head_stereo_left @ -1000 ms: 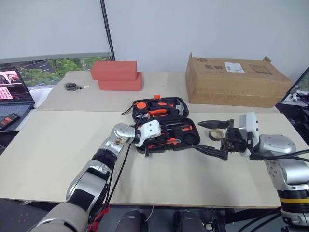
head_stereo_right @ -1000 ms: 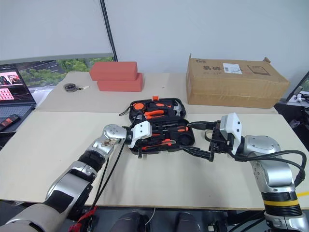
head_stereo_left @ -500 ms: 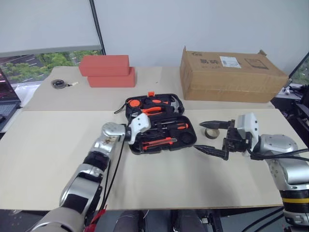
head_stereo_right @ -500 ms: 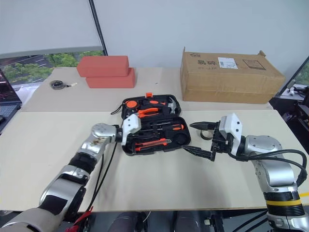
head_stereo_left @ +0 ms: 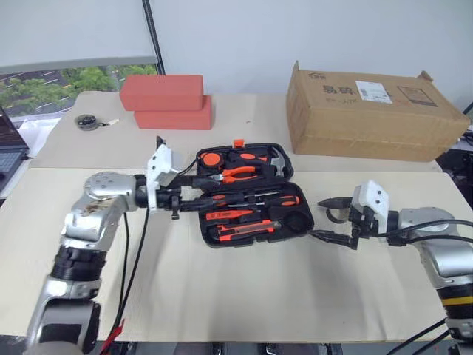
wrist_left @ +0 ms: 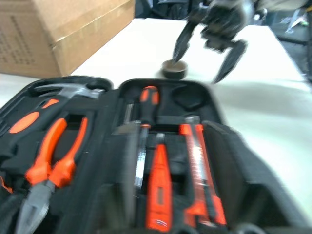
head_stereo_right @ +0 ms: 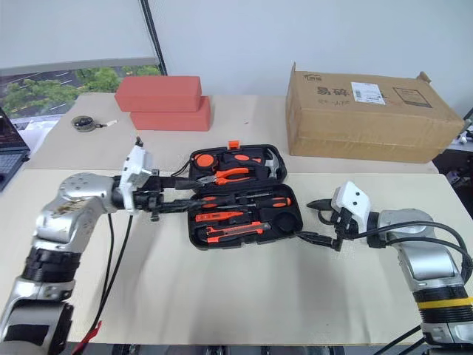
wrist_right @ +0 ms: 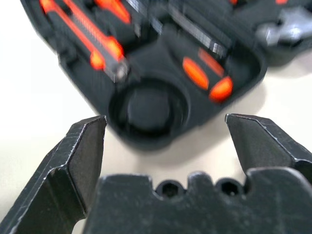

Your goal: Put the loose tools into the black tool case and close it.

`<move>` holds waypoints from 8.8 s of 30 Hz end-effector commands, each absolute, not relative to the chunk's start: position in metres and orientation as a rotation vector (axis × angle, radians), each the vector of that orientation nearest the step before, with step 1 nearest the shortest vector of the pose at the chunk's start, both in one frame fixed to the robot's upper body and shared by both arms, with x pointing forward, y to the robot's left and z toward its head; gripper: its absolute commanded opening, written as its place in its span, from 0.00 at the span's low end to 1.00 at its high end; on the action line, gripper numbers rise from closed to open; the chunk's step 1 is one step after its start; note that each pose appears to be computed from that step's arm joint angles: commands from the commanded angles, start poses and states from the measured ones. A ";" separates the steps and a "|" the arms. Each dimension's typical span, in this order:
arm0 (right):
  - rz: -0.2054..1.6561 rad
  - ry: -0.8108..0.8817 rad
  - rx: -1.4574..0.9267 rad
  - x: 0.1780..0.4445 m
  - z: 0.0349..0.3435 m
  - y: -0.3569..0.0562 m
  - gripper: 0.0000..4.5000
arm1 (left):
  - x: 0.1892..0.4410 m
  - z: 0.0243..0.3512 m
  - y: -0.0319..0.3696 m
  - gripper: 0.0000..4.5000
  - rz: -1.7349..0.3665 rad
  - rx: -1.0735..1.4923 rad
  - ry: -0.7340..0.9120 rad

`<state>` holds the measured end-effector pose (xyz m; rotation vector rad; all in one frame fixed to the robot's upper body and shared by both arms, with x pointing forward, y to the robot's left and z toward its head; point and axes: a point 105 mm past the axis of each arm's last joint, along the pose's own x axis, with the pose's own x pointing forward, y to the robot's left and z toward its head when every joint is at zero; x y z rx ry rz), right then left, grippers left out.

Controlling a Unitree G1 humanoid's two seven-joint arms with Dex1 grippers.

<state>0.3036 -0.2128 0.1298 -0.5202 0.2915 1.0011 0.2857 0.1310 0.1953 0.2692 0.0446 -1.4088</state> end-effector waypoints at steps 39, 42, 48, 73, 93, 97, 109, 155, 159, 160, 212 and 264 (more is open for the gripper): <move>1.013 0.218 -0.641 0.352 0.170 -0.183 0.01 | 0.242 0.205 0.144 1.00 -1.367 0.383 0.095; 1.147 0.199 -0.652 0.337 0.172 -0.152 0.01 | 0.251 0.202 0.148 1.00 -1.309 0.408 0.095; 1.265 0.271 -0.717 0.320 0.155 -0.131 0.01 | 0.265 0.200 0.155 1.00 -1.202 0.417 0.088; 1.221 0.354 -0.751 0.317 0.151 -0.145 0.88 | 0.261 0.197 0.154 1.00 -1.189 0.402 0.082; 1.180 0.280 -0.684 0.335 0.144 -0.129 0.01 | 0.262 0.197 0.150 1.00 -1.194 0.394 0.074; 1.080 0.176 -0.565 0.353 0.165 -0.128 0.01 | 0.267 0.196 0.157 1.00 -1.138 0.364 0.070; 0.622 0.157 -0.167 0.437 0.166 -0.166 0.40 | 0.363 0.173 0.220 1.00 -0.574 0.093 0.067; 0.504 0.270 0.236 0.466 0.149 -0.130 0.00 | 0.447 0.125 0.185 0.77 -0.355 -0.290 0.295; 0.501 0.261 0.234 0.466 0.151 -0.133 0.00 | 0.448 0.125 0.181 0.46 -0.363 -0.317 0.296; 0.499 0.260 0.234 0.466 0.151 -0.134 0.00 | 0.447 0.125 0.180 0.38 -0.369 -0.321 0.296; 0.671 0.266 0.300 0.442 0.162 -0.151 0.01 | 0.388 0.147 0.180 0.00 -0.720 -0.314 0.300; 0.933 -0.501 -0.465 0.349 0.155 -0.147 0.00 | 0.351 0.141 0.215 0.08 -0.704 0.426 -0.257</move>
